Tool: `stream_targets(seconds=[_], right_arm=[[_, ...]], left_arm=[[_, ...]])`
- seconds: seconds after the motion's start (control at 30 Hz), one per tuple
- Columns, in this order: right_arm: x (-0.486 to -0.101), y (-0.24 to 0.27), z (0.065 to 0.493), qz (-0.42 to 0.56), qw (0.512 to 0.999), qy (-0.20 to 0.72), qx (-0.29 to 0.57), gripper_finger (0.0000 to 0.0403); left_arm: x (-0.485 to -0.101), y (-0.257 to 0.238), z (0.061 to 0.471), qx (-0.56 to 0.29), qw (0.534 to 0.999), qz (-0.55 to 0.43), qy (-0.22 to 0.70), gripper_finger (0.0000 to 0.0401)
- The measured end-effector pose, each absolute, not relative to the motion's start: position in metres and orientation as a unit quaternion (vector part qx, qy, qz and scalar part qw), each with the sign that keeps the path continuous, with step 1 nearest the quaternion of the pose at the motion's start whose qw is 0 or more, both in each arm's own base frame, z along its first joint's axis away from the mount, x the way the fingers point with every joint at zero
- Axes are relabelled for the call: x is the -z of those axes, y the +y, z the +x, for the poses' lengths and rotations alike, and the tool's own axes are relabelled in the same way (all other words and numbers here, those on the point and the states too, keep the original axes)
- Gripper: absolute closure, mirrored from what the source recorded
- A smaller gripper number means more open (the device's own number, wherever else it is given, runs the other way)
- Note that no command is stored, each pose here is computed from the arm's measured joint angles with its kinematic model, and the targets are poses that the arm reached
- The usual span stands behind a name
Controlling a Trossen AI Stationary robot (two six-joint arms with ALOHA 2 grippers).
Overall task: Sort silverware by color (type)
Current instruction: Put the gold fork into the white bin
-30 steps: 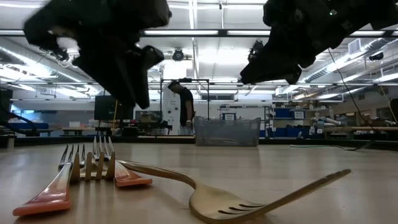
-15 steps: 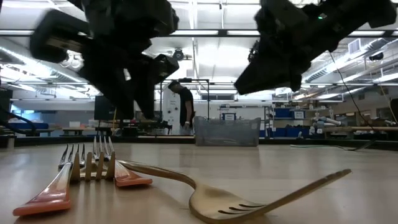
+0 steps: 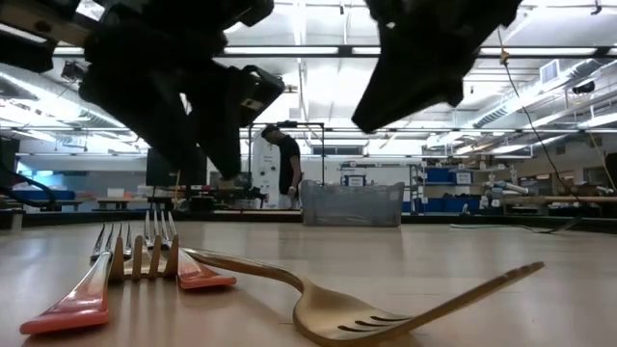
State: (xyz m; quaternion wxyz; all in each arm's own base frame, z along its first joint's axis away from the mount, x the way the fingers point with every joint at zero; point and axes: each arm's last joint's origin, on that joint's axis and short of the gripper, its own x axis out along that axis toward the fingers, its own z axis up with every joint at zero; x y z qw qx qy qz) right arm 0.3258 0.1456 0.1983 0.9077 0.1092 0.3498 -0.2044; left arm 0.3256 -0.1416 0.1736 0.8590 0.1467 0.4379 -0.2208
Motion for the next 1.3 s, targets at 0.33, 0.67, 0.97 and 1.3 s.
stream_targets(seconds=[0.33, 0.67, 0.97, 1.3], right_arm=[[-0.212, 0.169, 0.306, 0.111, 0.915, 0.341, 0.185, 0.03], [-0.21, 0.176, 0.297, 0.092, 0.914, 0.352, 0.18, 0.03], [-0.207, 0.177, 0.292, 0.092, 0.906, 0.365, 0.192, 0.03], [-0.209, 0.178, 0.294, 0.1, 0.91, 0.353, 0.194, 0.03]], left_arm=[[-0.172, -0.152, 0.335, 0.225, 0.883, 0.135, 0.389, 0.0259], [-0.154, -0.161, 0.339, 0.23, 0.882, 0.131, 0.391, 0.0259], [-0.13, -0.172, 0.342, 0.242, 0.874, 0.143, 0.397, 0.0259], [-0.127, -0.173, 0.341, 0.242, 0.871, 0.143, 0.404, 0.0259]])
